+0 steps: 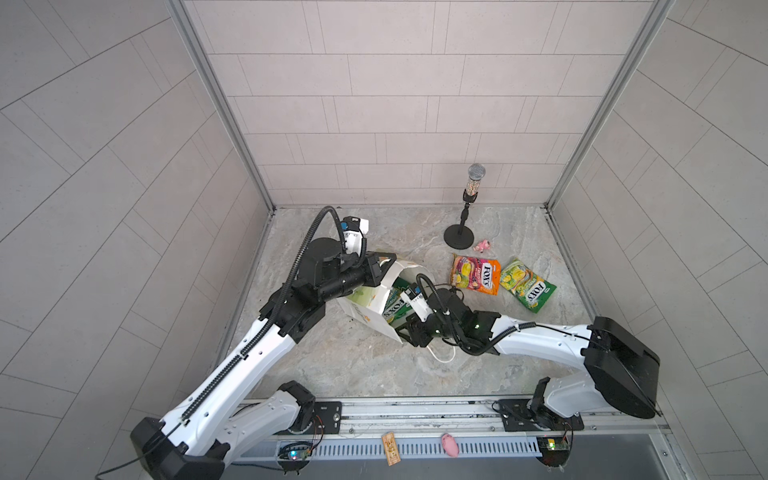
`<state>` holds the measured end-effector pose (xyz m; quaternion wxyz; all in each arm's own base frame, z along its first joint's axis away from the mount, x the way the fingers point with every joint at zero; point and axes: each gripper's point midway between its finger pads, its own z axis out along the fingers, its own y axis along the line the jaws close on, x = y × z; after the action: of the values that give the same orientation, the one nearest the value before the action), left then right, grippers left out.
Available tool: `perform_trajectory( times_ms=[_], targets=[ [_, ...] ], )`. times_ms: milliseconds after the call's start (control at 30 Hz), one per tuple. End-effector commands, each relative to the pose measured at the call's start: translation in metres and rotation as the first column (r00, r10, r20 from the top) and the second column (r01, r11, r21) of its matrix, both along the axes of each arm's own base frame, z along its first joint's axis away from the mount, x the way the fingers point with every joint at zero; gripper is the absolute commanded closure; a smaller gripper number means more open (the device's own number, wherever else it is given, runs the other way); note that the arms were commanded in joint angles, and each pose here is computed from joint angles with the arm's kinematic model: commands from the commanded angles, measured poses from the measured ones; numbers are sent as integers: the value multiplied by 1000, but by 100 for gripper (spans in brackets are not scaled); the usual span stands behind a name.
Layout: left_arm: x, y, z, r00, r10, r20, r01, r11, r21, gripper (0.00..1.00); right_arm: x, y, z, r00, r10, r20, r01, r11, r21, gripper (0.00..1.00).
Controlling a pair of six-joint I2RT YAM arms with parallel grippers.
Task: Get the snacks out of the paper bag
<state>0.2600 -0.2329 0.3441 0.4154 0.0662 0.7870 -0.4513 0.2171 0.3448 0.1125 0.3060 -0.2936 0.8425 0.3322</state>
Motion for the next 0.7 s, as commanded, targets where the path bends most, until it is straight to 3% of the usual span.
perform_trajectory(
  times_ms=[0,133,400,667],
  targets=[
    [-4,-5,12,999,-29,37,30,999,-30,100,1,12,8,999,11,41,-11,1000,-1,41],
    [-4,-6,11,999,-34,34,35,999,-30,100,2,19,10,998,9,56,-9,1000,-13,40],
    [-4,-9,9,999,-42,34,43,999,-26,100,35,9,23,972,-218,87,217,976,20,40],
    [-4,-9,10,999,-36,36,37,999,-25,100,47,14,16,956,-291,44,291,957,12,43]
  ],
)
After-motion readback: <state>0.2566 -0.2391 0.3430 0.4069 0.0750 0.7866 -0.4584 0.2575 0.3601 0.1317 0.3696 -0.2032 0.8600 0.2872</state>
